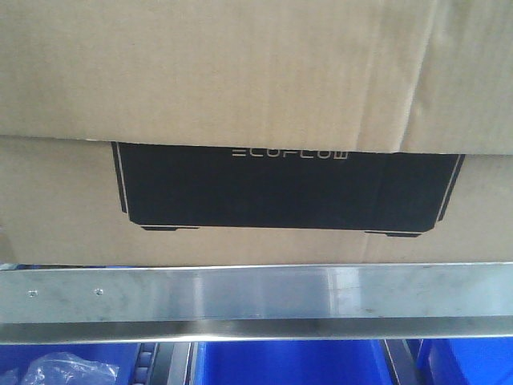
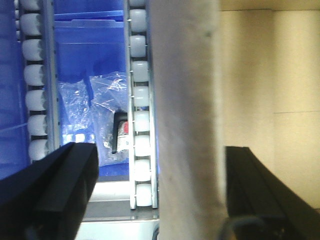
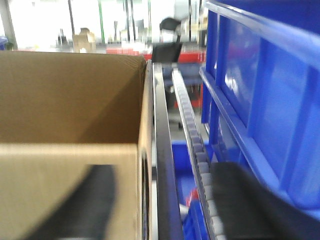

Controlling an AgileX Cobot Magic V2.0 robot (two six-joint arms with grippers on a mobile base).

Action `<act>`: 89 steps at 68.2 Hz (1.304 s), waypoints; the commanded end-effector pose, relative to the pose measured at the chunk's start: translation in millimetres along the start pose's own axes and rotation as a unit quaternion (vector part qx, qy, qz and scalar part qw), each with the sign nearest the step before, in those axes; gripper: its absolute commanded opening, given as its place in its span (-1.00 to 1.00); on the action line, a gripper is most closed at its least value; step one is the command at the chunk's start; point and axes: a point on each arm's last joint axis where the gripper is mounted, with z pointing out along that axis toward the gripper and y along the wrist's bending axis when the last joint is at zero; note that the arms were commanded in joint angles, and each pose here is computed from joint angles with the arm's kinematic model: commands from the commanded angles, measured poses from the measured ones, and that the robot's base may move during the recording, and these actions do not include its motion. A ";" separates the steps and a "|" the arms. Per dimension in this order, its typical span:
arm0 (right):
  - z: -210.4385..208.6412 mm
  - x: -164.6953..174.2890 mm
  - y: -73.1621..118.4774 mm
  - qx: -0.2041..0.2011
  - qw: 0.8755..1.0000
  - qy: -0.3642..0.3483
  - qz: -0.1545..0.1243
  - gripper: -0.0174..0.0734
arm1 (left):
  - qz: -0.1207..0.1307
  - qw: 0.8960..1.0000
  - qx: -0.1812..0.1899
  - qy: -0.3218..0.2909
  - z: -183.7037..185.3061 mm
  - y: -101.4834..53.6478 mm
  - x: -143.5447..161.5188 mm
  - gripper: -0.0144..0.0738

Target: Grab box from left shelf to table start

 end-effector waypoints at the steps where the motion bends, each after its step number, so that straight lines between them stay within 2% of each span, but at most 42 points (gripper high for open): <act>1: 9.8 -37.2 3.0 0.001 1.000 -0.012 -0.002 0.75 | -0.005 0.999 0.004 -0.053 -21.8 1.8 -7.4 0.24; 9: 29.5 -62.7 5.5 0.005 0.999 0.053 -0.002 0.73 | -0.004 0.999 0.004 -0.053 -21.8 1.8 -7.4 0.24; 18: 56.7 -87.2 7.9 0.009 0.991 0.133 -0.002 0.73 | -0.004 0.999 0.004 -0.053 -21.8 1.8 -7.4 0.24; 28: 90.2 -108.6 9.9 0.011 0.974 0.227 -0.013 0.73 | -0.004 0.999 0.004 -0.053 -21.8 1.8 -7.4 0.24; 34: 107.2 -120.8 11.0 0.009 0.963 0.267 -0.027 0.73 | -0.004 0.999 0.004 -0.053 -21.8 1.8 -7.4 0.24; 39: 123.7 -124.7 11.3 0.010 0.956 0.293 -0.027 0.73 | -0.004 0.999 0.004 -0.053 -21.8 1.8 -7.4 0.24; 46: 143.8 -125.9 11.2 0.011 0.946 0.322 -0.027 0.73 | -0.004 0.999 0.004 -0.053 -21.8 1.8 -7.4 0.24; 60: 182.9 -124.1 10.9 -0.005 0.928 0.368 -0.066 0.73 | -0.004 0.999 0.004 -0.053 -21.8 1.8 -7.4 0.24; 68: 206.7 -118.6 11.5 -0.010 0.917 0.394 -0.060 0.73 | -0.004 0.999 0.004 -0.053 -21.8 1.8 -7.4 0.24; 76: 225.6 -114.1 14.0 -0.022 0.914 0.403 -0.049 0.73 | -0.004 0.999 0.004 -0.053 -21.8 1.8 -7.4 0.24; 89: 252.5 -94.5 14.8 -0.038 0.901 0.430 -0.049 0.73 | -0.004 0.999 0.004 -0.053 -21.8 1.8 -7.4 0.24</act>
